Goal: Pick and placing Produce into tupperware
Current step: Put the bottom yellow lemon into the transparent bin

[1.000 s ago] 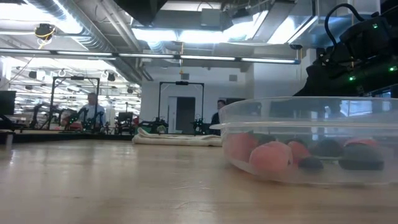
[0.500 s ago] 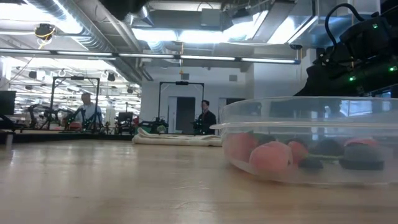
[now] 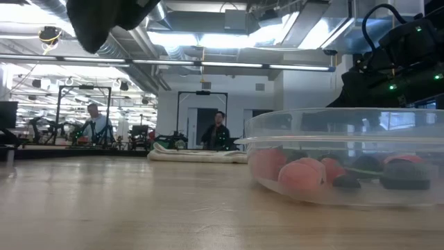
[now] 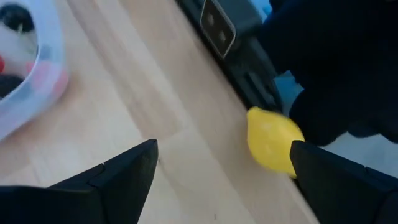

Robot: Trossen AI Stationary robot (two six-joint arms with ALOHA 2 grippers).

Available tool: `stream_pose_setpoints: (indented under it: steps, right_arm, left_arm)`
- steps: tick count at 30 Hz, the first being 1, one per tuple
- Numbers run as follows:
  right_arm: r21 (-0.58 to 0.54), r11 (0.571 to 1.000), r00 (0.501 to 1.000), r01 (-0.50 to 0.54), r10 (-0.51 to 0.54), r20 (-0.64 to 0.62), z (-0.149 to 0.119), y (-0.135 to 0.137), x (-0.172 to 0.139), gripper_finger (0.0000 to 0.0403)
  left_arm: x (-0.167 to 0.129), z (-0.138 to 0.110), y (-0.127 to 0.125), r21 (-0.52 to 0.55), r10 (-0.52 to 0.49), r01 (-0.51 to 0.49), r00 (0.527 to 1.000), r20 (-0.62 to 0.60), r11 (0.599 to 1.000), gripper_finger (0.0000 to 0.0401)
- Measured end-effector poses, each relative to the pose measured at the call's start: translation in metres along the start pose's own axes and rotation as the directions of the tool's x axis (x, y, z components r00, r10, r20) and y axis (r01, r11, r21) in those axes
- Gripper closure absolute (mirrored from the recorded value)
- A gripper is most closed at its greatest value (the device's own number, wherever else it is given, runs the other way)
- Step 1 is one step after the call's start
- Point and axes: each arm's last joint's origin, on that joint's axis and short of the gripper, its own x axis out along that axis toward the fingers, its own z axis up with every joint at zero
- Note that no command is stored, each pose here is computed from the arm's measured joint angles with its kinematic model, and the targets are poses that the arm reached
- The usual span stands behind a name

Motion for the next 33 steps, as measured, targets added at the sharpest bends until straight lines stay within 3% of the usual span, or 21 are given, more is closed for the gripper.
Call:
stream_pose_setpoints:
  steps: [7, 22, 33]
  right_arm:
    - [0.009, 1.000, 1.000, 0.001, -0.001, -0.003, 0.000, 0.000, 0.000, 0.0221]
    - [0.007, 1.000, 1.000, 0.003, -0.003, -0.006, -0.001, 0.000, 0.000, 0.0221]
    - [0.005, 1.000, 1.000, 0.004, -0.004, -0.009, -0.001, 0.000, 0.000, 0.0221]
  left_arm:
    - [0.015, -0.001, -0.011, 0.022, -0.019, 0.019, 1.000, 0.021, 1.000, 0.0044]
    - [0.039, -0.005, -0.011, 0.043, -0.091, 0.091, 0.996, 0.002, 0.995, 0.0044]
    - [0.047, -0.010, -0.020, 0.057, -0.070, 0.071, 0.997, -0.009, 0.996, 0.0044]
